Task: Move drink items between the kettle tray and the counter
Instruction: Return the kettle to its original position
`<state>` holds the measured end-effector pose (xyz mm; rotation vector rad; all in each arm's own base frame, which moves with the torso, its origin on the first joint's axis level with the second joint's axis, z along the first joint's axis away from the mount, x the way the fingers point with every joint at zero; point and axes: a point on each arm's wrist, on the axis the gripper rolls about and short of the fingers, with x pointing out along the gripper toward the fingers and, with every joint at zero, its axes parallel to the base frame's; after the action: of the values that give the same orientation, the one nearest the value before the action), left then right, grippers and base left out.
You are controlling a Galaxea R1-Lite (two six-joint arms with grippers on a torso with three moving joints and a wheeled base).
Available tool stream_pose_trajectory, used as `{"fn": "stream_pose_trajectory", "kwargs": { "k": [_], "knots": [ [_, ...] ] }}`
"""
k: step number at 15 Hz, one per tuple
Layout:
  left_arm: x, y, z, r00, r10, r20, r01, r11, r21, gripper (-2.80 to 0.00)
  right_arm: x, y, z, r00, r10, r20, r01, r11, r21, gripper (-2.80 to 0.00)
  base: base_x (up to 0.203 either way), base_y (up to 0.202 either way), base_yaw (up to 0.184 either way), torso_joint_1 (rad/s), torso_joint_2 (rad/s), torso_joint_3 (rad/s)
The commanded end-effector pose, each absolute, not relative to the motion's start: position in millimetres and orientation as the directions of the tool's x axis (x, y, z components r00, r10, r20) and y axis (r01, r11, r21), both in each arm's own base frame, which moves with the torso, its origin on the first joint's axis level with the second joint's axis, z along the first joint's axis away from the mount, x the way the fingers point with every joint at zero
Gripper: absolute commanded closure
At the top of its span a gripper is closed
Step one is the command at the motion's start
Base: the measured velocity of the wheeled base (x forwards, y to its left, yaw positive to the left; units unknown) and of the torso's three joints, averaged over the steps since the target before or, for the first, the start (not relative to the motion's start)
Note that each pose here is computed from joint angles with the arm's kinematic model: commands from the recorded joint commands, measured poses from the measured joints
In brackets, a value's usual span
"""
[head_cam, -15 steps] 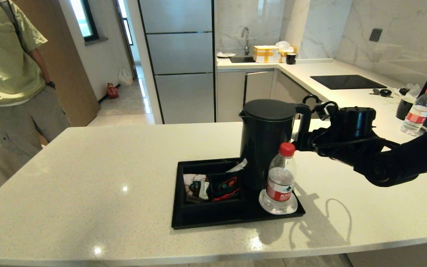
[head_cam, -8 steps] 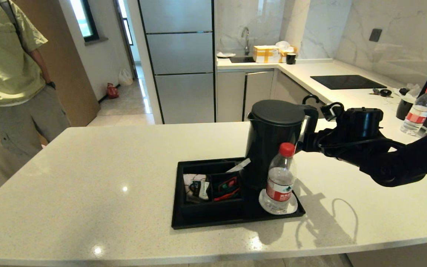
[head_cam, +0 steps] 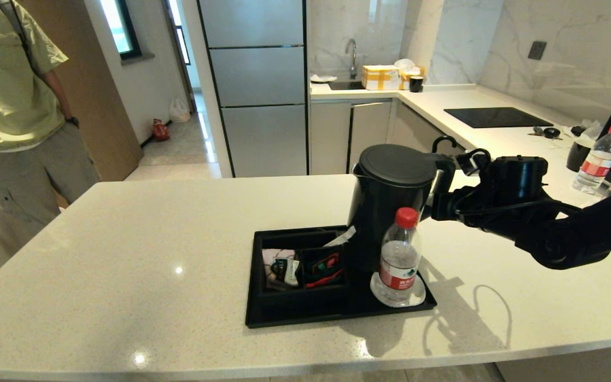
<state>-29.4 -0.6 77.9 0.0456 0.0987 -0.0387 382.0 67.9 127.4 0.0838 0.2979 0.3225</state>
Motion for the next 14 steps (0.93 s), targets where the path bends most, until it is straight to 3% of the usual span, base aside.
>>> {"fn": "stream_pose_trajectory", "kwargs": {
  "k": [1,14],
  "knots": [
    [-29.4,-0.6,77.8,0.994,-0.037,-0.101,0.041,0.998,0.044,0.0,383.0,70.3,126.3,0.904,0.329,-0.274,-0.304,0.944,0.129,0.0,0.0,0.0,0.0,0.0,0.0,0.0],
    [-29.4,-0.6,77.8,0.994,-0.037,-0.101,0.041,0.998,0.044,0.0,377.8,74.3,129.8,0.883,0.328,-0.335,-0.316,0.944,0.091,0.0,0.0,0.0,0.0,0.0,0.0,0.0]
  ]
}}
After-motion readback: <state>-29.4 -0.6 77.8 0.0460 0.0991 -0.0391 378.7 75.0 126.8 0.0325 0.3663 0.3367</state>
